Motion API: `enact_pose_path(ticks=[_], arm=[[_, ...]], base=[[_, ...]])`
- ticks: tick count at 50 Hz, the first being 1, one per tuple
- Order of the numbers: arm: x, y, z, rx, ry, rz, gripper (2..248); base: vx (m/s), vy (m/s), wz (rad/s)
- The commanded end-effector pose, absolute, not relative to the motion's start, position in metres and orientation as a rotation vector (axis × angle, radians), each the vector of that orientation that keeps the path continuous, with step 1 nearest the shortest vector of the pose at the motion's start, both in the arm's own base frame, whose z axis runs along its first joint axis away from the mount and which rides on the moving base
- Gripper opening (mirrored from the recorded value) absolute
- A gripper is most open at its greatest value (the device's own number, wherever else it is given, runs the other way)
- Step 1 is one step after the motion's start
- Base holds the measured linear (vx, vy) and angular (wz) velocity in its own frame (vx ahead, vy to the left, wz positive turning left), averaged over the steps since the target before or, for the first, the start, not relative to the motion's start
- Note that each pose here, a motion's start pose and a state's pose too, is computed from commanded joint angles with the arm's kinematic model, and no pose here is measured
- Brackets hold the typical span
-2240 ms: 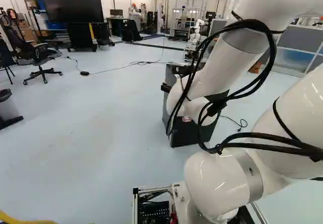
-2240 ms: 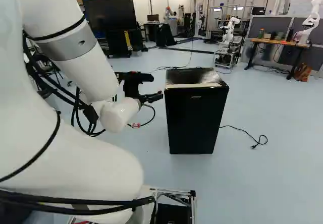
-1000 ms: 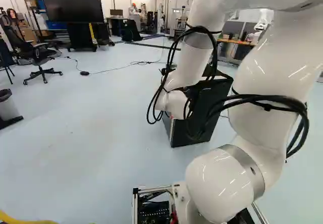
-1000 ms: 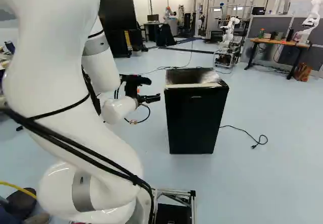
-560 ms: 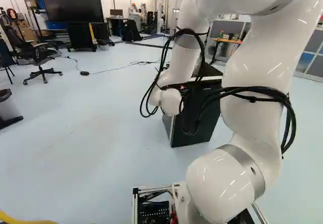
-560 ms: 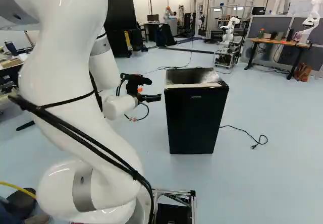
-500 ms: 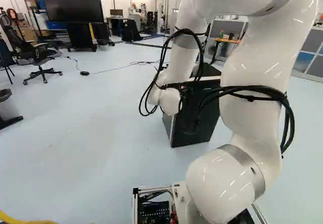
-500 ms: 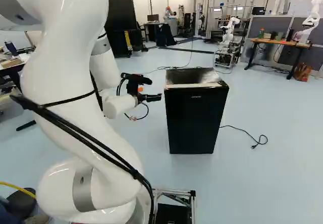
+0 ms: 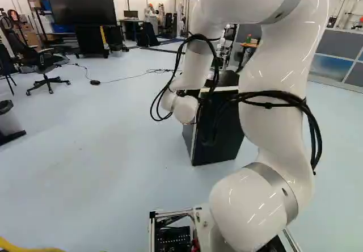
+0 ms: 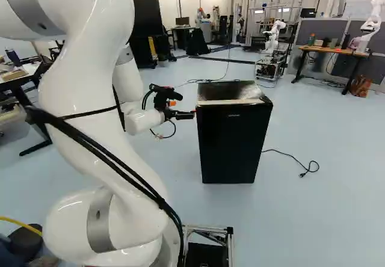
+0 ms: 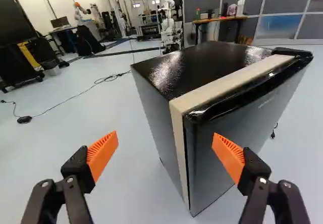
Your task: Grab a drink from the fridge
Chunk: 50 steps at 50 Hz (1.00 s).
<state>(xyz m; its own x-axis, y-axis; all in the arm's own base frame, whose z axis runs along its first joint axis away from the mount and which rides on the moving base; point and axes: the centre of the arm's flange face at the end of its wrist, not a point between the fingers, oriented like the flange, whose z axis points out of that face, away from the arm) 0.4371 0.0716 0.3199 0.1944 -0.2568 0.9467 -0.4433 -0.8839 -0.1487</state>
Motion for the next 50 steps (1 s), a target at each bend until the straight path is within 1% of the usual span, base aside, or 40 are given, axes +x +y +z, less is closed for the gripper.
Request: enact_pose_path(ticks=[12,32,50], arm=[[0.444,0.071,0.318,2.246,-0.782,1.747,247],[0.443,0.07,0.316,2.157,-0.934,1.691,247],[0.443,0.07,0.297,2.097,-1.015,1.61,247]], base=[[0.0,0.0,0.0],[0.0,0.0,0.0],[0.0,0.0,0.0]])
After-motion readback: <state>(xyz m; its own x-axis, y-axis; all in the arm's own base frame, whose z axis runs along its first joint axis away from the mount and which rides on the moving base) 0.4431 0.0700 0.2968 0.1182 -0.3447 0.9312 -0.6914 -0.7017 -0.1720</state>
